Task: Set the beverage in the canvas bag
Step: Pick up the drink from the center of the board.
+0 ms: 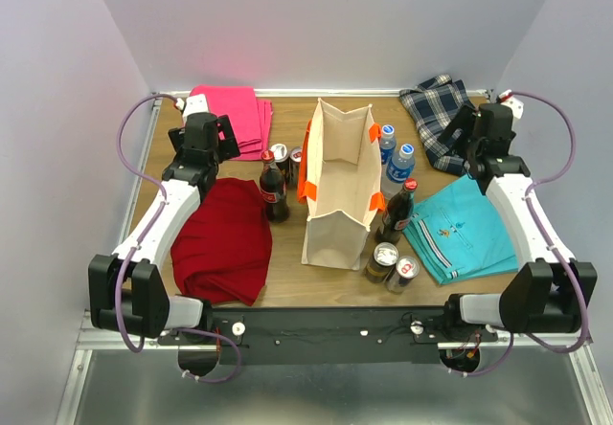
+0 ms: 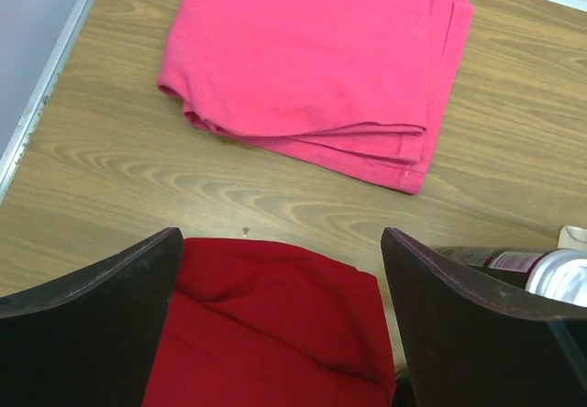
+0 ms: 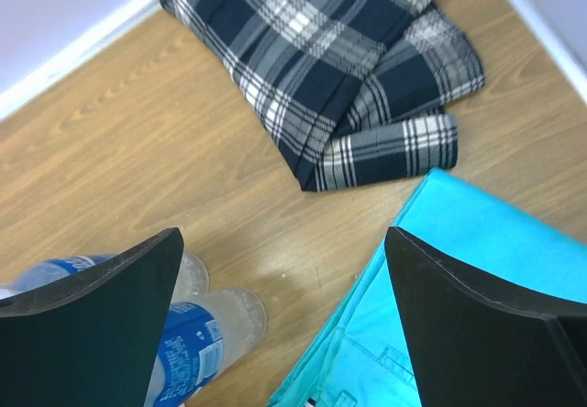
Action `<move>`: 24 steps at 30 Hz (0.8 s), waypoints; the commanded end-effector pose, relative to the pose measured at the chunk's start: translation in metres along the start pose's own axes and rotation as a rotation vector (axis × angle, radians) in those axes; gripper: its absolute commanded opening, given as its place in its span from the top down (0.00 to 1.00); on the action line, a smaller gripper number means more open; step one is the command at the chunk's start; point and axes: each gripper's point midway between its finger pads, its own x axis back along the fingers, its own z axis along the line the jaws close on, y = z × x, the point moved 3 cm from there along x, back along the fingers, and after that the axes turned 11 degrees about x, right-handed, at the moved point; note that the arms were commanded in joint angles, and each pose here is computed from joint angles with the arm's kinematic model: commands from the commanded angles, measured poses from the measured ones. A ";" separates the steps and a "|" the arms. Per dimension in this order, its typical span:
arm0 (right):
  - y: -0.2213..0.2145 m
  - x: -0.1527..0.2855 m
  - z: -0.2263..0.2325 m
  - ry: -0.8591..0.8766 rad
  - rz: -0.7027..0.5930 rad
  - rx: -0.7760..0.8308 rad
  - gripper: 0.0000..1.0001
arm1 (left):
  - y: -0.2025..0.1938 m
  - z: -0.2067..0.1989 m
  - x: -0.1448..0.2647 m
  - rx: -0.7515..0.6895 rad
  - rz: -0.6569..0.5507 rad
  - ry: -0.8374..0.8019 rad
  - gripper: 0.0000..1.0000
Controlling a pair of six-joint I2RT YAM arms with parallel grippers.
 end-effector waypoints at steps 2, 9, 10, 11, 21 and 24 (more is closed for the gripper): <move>0.040 0.029 0.003 0.030 -0.098 0.000 0.00 | 0.014 -0.013 0.015 -0.029 -0.014 -0.084 0.01; 0.058 0.037 0.018 0.110 -0.096 -0.006 0.00 | 0.031 -0.020 0.026 -0.040 -0.056 -0.130 0.01; 0.059 0.038 0.019 0.114 -0.092 -0.003 0.00 | 0.032 -0.019 0.027 -0.041 -0.053 -0.127 0.01; 0.061 0.039 0.018 0.113 -0.090 0.000 0.00 | 0.038 -0.022 0.029 -0.043 -0.063 -0.131 0.01; 0.065 0.059 0.022 0.156 -0.056 0.031 0.01 | 0.057 -0.036 0.036 -0.040 -0.061 -0.176 0.01; 0.063 0.066 0.021 0.164 -0.045 0.042 0.01 | 0.055 -0.041 0.034 -0.036 -0.041 -0.196 0.01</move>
